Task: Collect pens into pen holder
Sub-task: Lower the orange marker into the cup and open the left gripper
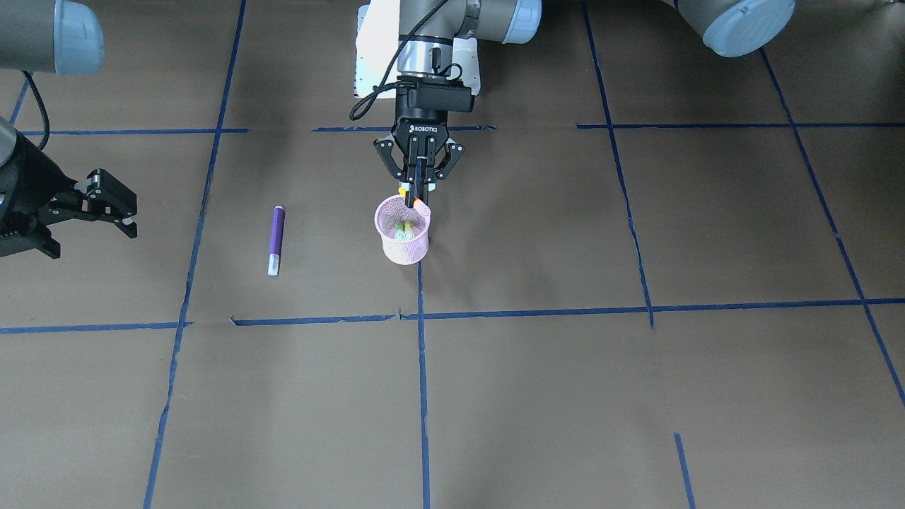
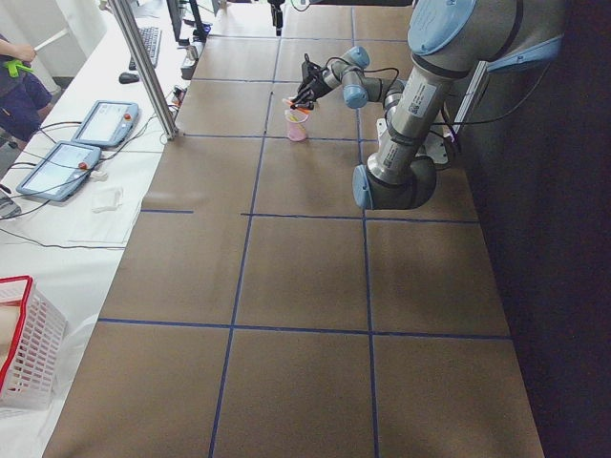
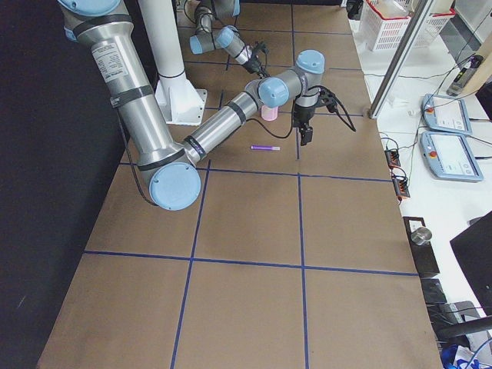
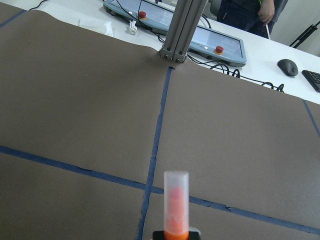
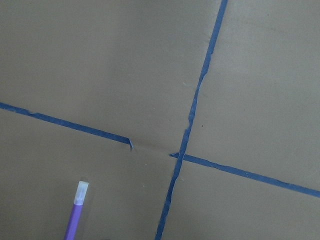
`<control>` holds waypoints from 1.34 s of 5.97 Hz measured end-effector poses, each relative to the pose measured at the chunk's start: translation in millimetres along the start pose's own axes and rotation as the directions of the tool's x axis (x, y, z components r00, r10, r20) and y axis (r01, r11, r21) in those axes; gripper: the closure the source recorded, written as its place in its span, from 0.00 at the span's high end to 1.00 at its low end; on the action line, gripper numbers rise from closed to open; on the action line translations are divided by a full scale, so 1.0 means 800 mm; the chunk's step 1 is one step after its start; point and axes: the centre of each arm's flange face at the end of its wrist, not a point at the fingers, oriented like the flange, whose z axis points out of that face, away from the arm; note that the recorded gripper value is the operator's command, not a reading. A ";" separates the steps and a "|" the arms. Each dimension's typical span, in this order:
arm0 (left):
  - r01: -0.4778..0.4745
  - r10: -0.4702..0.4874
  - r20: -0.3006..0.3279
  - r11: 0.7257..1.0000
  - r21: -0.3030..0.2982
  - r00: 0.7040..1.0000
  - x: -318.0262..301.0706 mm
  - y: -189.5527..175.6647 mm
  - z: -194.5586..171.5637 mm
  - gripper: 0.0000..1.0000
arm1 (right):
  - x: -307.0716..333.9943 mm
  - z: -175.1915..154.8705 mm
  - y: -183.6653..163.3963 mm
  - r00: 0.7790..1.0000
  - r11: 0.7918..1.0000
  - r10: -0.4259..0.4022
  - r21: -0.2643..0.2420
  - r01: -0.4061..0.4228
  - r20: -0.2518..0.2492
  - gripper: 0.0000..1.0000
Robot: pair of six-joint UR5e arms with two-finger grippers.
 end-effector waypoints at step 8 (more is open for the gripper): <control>-0.015 0.016 0.025 1.000 -0.023 1.000 0.012 0.006 0.023 1.00 | -0.001 0.000 0.000 1.000 1.000 0.001 0.001 -0.001 0.000 1.00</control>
